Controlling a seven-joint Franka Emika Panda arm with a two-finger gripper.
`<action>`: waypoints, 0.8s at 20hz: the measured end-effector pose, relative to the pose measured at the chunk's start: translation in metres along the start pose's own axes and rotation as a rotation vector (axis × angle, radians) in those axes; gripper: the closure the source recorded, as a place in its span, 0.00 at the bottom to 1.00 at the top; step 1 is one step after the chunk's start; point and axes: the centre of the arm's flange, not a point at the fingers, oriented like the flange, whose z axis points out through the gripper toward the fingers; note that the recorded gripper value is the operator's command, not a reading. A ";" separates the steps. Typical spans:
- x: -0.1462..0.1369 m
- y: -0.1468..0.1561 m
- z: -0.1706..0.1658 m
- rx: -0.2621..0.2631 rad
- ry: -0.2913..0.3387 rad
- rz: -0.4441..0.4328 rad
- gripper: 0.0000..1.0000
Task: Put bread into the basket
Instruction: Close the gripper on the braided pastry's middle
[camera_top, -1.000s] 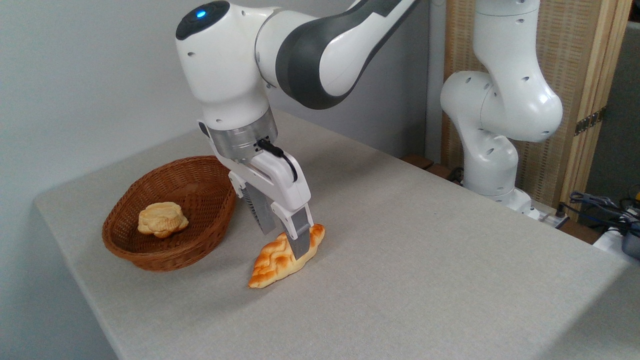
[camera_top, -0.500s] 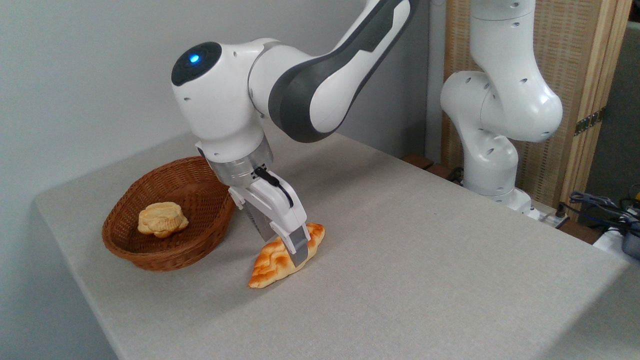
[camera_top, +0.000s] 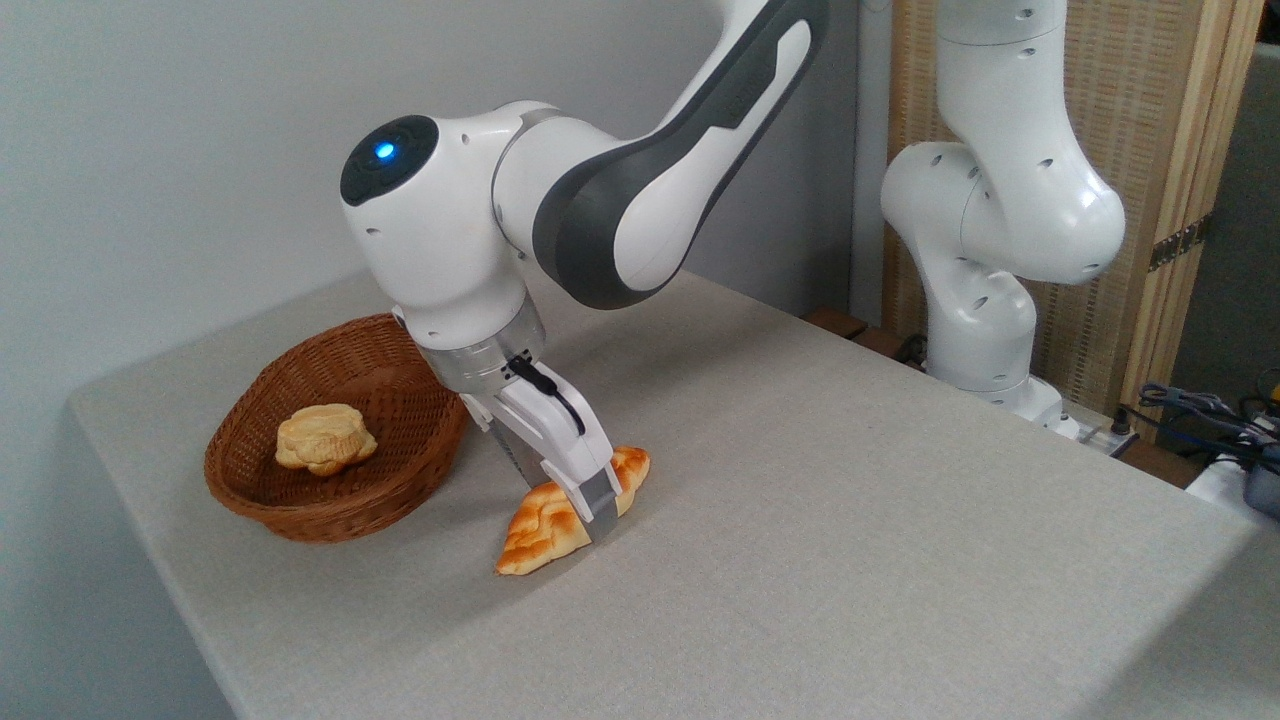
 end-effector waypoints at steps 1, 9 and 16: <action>0.000 0.000 0.001 -0.001 -0.001 0.003 0.31; 0.001 0.001 0.001 -0.015 0.010 -0.001 0.50; 0.002 0.001 0.001 -0.015 0.012 -0.001 0.58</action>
